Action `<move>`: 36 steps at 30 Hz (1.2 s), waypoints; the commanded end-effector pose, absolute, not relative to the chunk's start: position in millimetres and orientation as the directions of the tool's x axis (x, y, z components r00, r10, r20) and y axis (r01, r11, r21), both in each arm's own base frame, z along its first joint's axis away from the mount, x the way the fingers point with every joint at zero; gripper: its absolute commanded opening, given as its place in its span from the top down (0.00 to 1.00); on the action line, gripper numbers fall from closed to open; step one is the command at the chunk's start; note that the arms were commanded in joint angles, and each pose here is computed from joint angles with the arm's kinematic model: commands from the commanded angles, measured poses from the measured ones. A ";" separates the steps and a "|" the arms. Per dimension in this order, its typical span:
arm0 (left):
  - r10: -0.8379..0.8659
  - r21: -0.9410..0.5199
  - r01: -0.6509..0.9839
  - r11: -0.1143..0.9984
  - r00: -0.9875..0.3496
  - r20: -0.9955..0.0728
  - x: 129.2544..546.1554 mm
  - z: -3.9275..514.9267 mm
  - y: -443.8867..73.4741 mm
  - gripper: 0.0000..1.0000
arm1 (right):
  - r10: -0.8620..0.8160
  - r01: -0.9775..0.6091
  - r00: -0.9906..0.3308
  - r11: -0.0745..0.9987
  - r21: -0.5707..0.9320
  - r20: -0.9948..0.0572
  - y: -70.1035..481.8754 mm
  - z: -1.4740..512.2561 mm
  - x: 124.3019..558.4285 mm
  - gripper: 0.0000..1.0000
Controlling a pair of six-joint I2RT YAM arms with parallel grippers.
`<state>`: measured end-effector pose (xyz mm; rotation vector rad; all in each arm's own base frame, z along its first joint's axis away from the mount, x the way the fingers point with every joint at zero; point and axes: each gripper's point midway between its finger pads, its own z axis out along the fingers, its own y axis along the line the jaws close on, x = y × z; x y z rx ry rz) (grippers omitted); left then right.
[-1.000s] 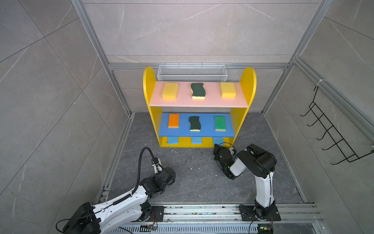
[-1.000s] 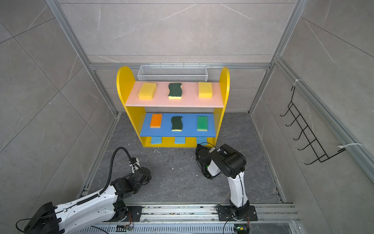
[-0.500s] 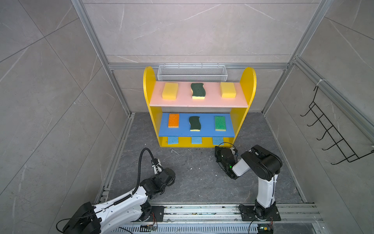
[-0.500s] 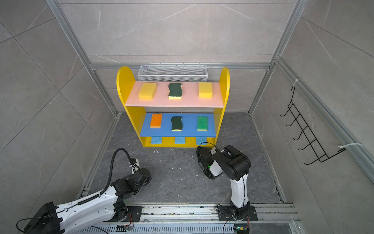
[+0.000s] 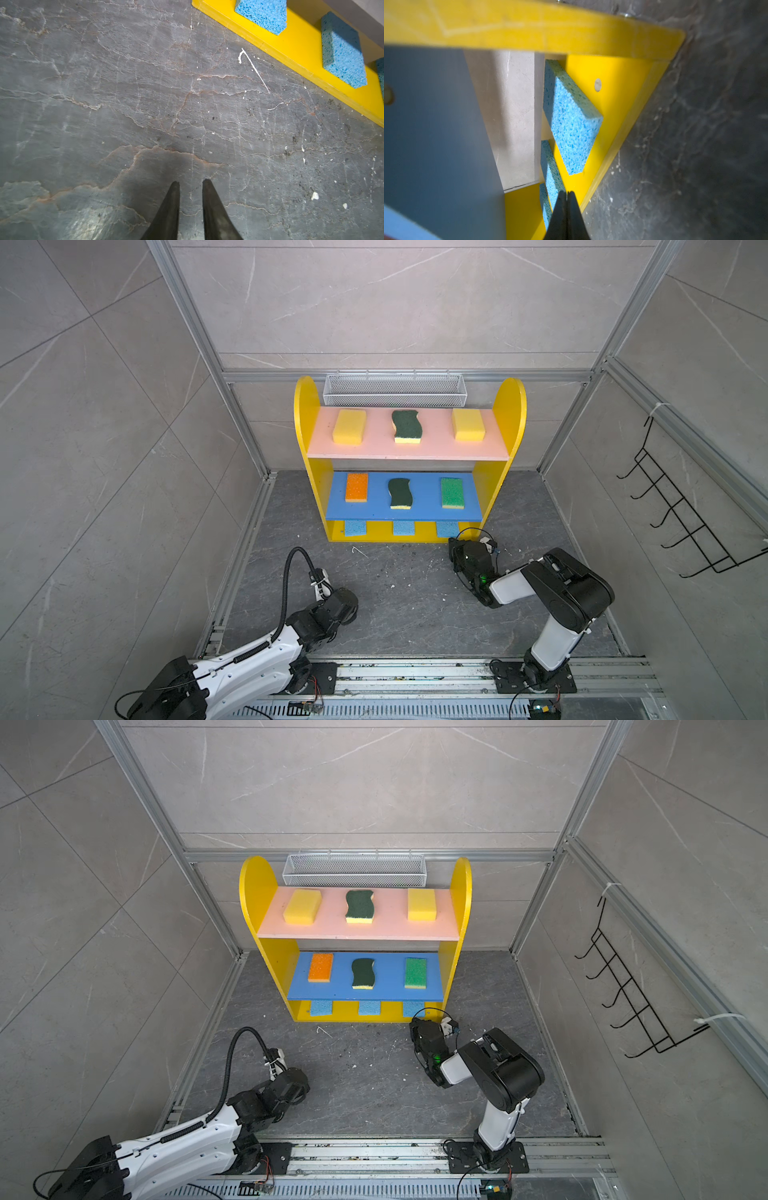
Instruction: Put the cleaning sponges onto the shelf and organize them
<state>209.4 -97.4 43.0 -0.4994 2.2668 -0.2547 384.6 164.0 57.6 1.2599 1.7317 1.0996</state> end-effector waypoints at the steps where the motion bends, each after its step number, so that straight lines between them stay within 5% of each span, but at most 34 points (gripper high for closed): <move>1: -0.463 -0.360 -0.291 0.886 -0.584 -0.667 212.4 46.0 -94.7 0.76 | 0.953 0.398 -0.291 0.195 0.897 -0.078 161.7 38.4 378.2 1.00; 36: -0.460 -0.341 -0.308 0.888 -0.599 -0.656 212.6 31.2 -96.3 0.75 | 0.964 0.449 -0.263 0.097 0.888 0.028 162.8 -19.9 369.9 1.00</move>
